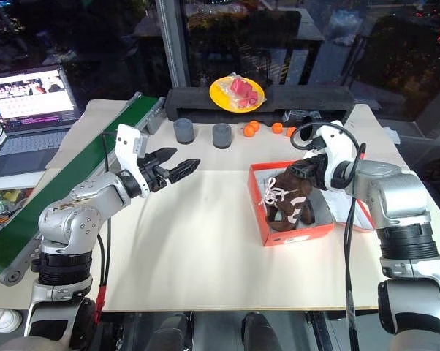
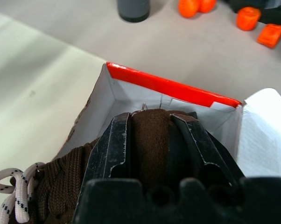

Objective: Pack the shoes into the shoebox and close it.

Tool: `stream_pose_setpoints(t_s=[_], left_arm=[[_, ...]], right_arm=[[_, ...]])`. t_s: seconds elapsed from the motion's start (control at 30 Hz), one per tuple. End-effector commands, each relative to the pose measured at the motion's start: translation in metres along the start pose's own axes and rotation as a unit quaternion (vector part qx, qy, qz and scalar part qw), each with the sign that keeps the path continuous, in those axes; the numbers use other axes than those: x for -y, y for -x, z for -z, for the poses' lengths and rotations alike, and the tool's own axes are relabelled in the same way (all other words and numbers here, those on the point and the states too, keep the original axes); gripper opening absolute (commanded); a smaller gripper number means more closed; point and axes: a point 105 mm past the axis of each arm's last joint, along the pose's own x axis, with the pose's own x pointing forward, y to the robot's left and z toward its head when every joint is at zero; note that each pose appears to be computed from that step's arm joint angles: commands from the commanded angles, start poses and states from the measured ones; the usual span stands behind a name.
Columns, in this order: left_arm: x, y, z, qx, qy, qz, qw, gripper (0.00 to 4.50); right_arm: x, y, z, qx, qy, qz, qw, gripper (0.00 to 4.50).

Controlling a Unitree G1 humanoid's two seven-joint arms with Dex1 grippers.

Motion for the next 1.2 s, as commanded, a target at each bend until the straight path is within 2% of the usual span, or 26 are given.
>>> stream_pose_setpoints(t_s=[0.03,0.4,0.6,0.83,0.97,1.03,1.07,1.1,1.17,1.2], left_arm=[[0.008,-0.001,-0.020,0.032,-0.030,0.010,0.999,4.48],[0.008,0.009,-0.020,0.050,-0.031,-0.023,0.998,4.48],[0.009,0.010,-0.018,0.053,-0.030,-0.033,0.998,4.48],[0.009,0.008,-0.016,0.054,-0.031,-0.036,0.997,4.48],[0.011,0.007,-0.015,0.053,-0.033,-0.036,0.997,4.48],[0.012,0.006,-0.013,0.050,-0.037,-0.033,0.998,4.50],[0.013,0.006,-0.013,0.049,-0.038,-0.032,0.998,4.50],[0.013,0.005,-0.013,0.049,-0.039,-0.031,0.998,4.50],[0.014,0.004,-0.013,0.049,-0.040,-0.030,0.998,4.50],[0.014,0.003,-0.014,0.049,-0.041,-0.029,0.998,4.50]], right_arm=[[-0.007,-0.016,0.018,-0.048,0.056,-0.035,0.997,1.02],[-0.019,-0.061,0.059,-0.144,0.150,-0.108,0.972,1.02],[-0.042,-0.082,0.059,-0.158,0.212,-0.153,0.952,1.02],[-0.074,-0.096,0.093,-0.211,0.277,-0.221,0.911,1.02],[-0.082,-0.098,0.108,-0.230,0.287,-0.238,0.899,1.02],[-0.086,-0.098,0.117,-0.240,0.288,-0.246,0.894,1.90],[-0.087,-0.098,0.121,-0.243,0.285,-0.247,0.893,2.08],[-0.086,-0.097,0.123,-0.246,0.282,-0.246,0.894,2.54],[-0.083,-0.097,0.126,-0.250,0.277,-0.240,0.896,3.10],[-0.082,-0.096,0.126,-0.250,0.275,-0.237,0.898,3.52]])
